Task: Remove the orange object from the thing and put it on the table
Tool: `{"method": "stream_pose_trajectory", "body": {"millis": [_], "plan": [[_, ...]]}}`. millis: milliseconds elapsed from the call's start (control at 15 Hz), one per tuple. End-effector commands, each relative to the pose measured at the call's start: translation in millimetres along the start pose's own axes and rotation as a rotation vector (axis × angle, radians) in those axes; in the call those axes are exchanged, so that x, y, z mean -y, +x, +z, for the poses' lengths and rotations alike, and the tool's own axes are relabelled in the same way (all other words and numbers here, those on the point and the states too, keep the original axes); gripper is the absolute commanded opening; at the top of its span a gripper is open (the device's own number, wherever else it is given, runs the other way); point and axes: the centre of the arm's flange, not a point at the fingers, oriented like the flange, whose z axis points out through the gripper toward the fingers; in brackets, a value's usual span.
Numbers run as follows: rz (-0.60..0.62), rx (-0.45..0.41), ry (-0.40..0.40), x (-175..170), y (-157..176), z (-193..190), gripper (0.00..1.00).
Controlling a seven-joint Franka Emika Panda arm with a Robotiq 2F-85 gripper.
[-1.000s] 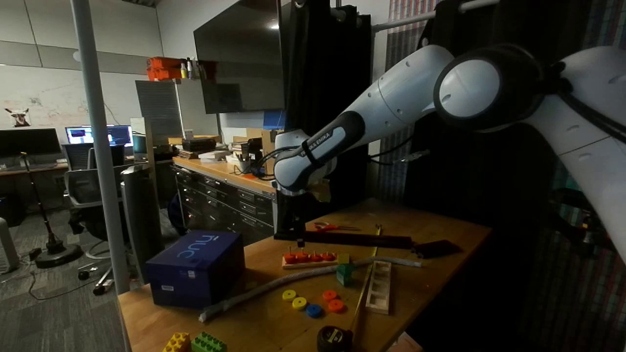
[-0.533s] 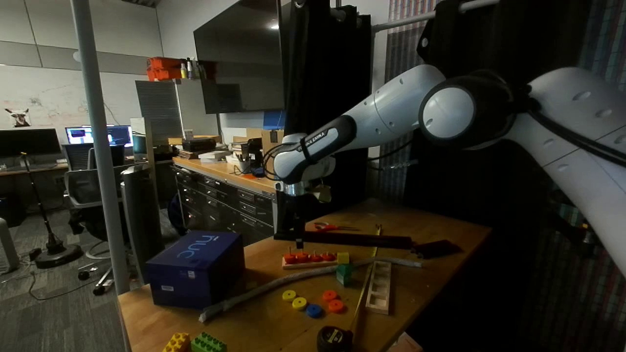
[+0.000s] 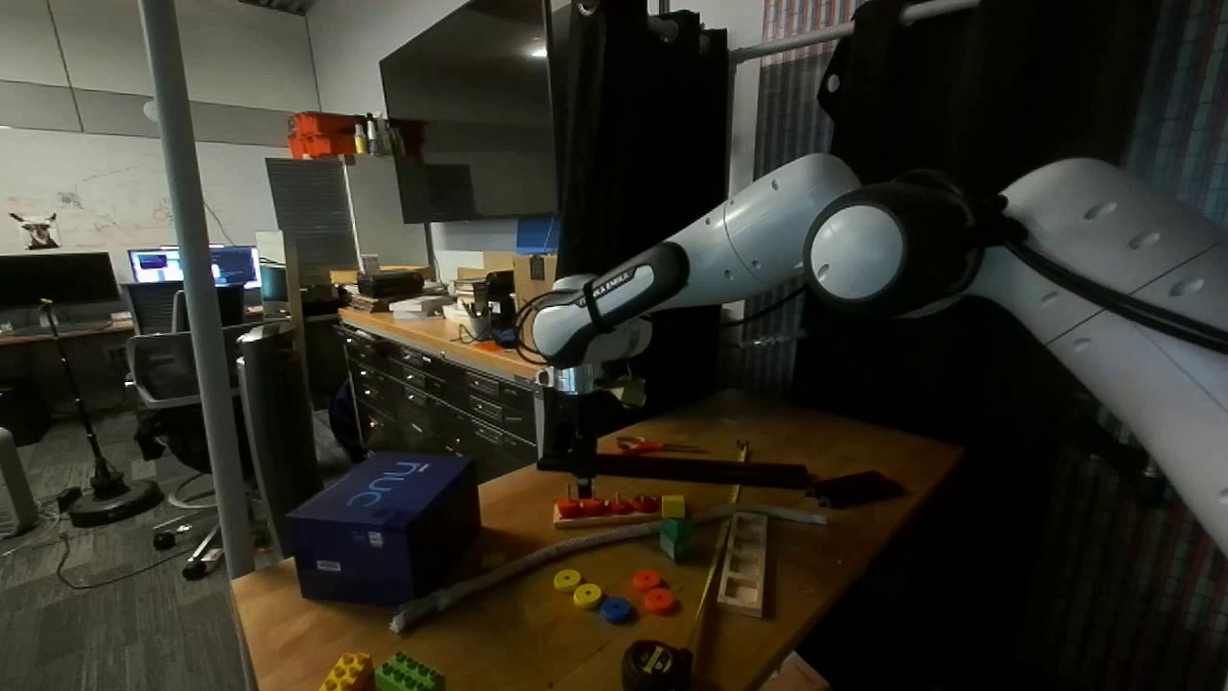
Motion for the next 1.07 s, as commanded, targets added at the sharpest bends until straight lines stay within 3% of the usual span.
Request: {"method": "stream_pose_trajectory", "body": {"millis": [0,467,1000], "plan": [[-0.011,-0.013,0.026,-11,9,1,1.0],[-0.003,-0.006,-0.043,2,7,8,1.0],[-0.006,-0.029,-0.058,3,5,12,1.0]]}}
